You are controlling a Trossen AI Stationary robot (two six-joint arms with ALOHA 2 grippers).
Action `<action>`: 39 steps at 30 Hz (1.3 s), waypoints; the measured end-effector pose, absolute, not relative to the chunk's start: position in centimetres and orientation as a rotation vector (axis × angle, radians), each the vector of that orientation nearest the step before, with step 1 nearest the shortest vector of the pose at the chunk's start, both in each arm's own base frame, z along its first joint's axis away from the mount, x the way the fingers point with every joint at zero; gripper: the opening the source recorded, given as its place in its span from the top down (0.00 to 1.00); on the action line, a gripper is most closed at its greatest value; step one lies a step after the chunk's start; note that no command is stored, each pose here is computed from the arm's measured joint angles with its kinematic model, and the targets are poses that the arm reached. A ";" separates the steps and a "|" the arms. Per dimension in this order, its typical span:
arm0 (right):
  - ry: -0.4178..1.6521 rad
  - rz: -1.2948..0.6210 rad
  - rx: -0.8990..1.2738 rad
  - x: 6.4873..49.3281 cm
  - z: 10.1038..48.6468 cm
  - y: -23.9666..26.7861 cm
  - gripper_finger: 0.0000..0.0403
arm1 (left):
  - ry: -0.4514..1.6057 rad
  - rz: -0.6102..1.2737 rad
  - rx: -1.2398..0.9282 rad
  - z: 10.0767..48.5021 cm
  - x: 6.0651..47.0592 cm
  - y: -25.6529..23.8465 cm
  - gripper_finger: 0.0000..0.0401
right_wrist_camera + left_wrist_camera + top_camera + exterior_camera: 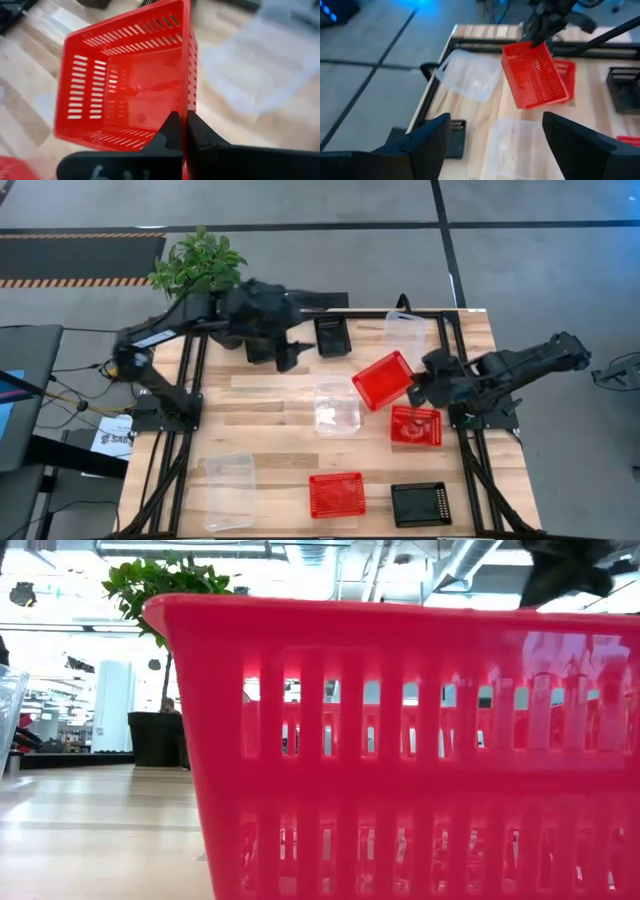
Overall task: Stack baskets by color
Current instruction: Stack the top left red bin on top of the top right red bin
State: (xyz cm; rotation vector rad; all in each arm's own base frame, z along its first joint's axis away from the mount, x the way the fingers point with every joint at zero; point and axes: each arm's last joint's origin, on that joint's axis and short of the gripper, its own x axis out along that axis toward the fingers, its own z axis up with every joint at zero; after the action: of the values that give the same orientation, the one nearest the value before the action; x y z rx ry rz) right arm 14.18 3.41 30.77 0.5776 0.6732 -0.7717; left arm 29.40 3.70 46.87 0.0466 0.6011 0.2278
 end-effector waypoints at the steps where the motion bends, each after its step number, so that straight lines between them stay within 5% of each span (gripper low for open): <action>1: 0.668 -0.775 0.613 13.6 30.3 3.7 0.99 | 0.577 0.220 0.051 46.2 29.1 3.4 0.25; 12: 0.678 -0.893 0.915 10.2 27.1 7.8 0.99 | 0.223 0.044 0.047 38.3 26.3 1.8 0.25; 29: 0.733 -0.978 0.851 10.0 27.7 10.2 0.99 | 0.208 0.053 0.024 37.6 26.2 2.0 0.25; 39: 0.847 -1.003 0.820 9.8 27.2 11.3 0.99 | 0.302 -0.025 -0.036 33.7 30.7 1.4 0.25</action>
State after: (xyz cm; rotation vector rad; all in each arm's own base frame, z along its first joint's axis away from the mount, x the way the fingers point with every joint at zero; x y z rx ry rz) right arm 9.83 11.30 27.22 0.8201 0.8469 -1.0028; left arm 30.72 1.41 33.72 -0.0357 0.3015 -0.0252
